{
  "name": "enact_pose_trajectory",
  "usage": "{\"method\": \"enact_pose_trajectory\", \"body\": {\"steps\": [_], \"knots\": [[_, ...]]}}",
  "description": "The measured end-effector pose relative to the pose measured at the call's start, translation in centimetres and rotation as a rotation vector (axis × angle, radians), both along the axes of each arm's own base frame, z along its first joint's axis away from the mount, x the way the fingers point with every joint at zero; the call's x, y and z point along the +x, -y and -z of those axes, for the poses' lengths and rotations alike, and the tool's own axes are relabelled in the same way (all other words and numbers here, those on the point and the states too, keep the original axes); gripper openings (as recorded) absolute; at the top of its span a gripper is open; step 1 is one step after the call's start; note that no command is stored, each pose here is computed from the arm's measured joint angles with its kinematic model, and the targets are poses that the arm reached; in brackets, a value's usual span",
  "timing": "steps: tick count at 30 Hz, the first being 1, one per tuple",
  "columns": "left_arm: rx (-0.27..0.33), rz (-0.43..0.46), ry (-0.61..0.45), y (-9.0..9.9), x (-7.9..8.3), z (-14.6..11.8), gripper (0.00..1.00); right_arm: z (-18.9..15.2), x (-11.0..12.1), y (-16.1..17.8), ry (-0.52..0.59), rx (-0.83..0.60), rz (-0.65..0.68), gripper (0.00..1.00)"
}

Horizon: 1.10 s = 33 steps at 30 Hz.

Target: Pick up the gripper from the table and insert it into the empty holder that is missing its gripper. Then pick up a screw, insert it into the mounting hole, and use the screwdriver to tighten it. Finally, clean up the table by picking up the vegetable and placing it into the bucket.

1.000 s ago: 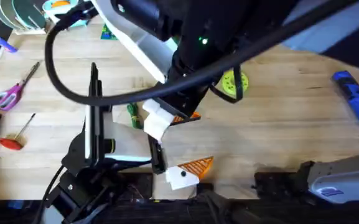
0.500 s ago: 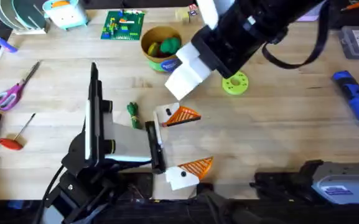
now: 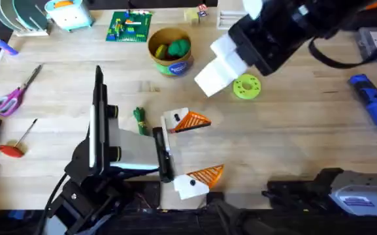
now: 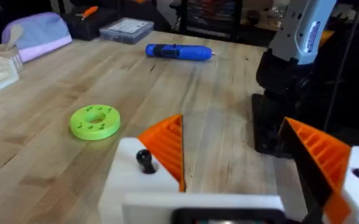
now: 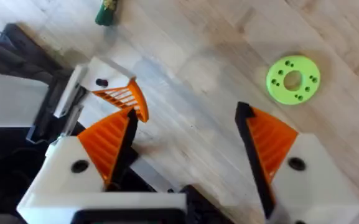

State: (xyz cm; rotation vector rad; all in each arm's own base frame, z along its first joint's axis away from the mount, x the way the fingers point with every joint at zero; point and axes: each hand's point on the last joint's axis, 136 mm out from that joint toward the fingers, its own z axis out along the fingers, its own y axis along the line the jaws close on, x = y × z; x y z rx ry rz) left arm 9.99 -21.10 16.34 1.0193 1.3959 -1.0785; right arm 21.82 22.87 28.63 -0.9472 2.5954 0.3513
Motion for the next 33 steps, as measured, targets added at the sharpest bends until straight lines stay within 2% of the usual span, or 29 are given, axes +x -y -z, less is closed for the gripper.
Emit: {"method": "enact_pose_trajectory", "body": {"steps": [6,10,18,19,23,27,29,31,33], "knots": [[0.000,0.000,0.000,0.0,0.0,0.0,0.994,0.7,0.4,4.5,0.020,0.021,0.124,0.994],[0.000,0.000,0.001,0.0,0.0,0.0,0.982,1.7,-0.4,5.9,0.019,0.100,0.155,0.994],[0.000,0.000,0.003,0.0,0.0,0.0,0.975,2.7,-7.5,5.1,-0.063,0.299,-0.064,0.994],[0.001,0.000,0.003,0.0,0.0,0.0,0.995,2.4,-9.8,4.3,-0.092,0.376,-0.167,0.994],[0.000,0.000,0.004,0.0,0.0,0.0,0.999,1.7,-12.0,4.3,-0.104,0.428,-0.266,0.994],[0.001,0.000,0.004,0.0,0.0,0.0,0.989,2.0,-12.9,5.1,-0.100,0.401,-0.284,0.992],[0.001,0.000,0.003,0.0,0.0,0.0,0.879,2.1,-13.0,5.3,-0.093,0.391,-0.288,0.993],[0.001,0.000,0.004,0.0,0.0,0.0,0.634,2.2,-12.9,5.3,-0.089,0.385,-0.291,0.993],[0.001,0.000,0.004,0.0,0.0,0.0,0.334,2.3,-12.9,5.4,-0.087,0.381,-0.292,0.993]]}}
